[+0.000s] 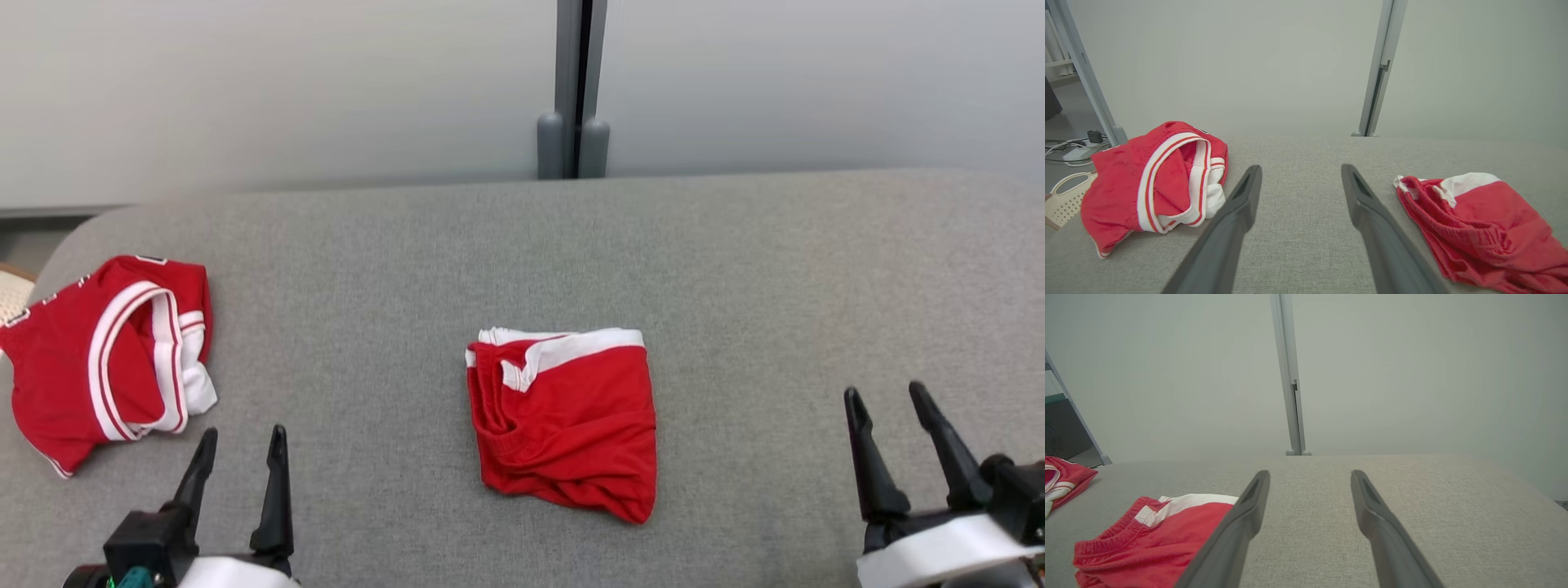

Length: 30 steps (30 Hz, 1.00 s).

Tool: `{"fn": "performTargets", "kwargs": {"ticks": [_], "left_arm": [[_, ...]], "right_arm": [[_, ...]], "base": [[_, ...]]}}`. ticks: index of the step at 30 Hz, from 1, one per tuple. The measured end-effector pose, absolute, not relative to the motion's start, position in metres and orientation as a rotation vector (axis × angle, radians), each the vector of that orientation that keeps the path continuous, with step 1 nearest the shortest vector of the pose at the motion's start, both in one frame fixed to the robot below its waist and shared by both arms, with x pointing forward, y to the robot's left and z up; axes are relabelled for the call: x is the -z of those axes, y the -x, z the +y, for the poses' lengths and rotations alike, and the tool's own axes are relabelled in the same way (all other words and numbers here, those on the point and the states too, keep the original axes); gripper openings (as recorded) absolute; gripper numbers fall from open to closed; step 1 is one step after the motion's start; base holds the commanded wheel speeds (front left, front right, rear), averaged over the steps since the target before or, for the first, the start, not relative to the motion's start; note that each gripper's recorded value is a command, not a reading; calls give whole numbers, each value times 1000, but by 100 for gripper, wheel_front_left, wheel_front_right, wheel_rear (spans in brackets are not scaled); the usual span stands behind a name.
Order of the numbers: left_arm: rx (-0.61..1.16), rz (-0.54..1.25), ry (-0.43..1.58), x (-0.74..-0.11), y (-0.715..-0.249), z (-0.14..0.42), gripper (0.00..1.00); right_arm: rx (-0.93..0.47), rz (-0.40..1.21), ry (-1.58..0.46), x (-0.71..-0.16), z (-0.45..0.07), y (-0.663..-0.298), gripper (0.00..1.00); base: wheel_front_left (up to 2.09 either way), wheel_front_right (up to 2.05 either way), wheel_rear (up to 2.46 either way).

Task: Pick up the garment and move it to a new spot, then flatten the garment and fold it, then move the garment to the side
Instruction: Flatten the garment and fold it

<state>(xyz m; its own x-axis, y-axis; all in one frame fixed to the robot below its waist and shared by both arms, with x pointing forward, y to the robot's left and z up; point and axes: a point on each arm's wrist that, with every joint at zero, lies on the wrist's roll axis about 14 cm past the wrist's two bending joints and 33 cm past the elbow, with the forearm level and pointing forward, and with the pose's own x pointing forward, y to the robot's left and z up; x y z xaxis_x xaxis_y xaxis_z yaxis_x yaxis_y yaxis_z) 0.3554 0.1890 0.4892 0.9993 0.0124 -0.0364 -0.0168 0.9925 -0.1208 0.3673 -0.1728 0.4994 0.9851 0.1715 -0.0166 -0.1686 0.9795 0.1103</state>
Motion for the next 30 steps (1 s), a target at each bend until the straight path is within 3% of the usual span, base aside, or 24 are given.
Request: {"fn": "performTargets", "kwargs": {"ticks": [9,30], "left_arm": [[-6,-21,83,-512,-331,189,100],[-12,-20,69,-518,-331,187,100]], "right_arm": [[-140,27,-113,-508,-182,-334,100],[-128,40,-121,-507,-184,-334,100]], "base": [[0,0,0],[0,0,0]]}}
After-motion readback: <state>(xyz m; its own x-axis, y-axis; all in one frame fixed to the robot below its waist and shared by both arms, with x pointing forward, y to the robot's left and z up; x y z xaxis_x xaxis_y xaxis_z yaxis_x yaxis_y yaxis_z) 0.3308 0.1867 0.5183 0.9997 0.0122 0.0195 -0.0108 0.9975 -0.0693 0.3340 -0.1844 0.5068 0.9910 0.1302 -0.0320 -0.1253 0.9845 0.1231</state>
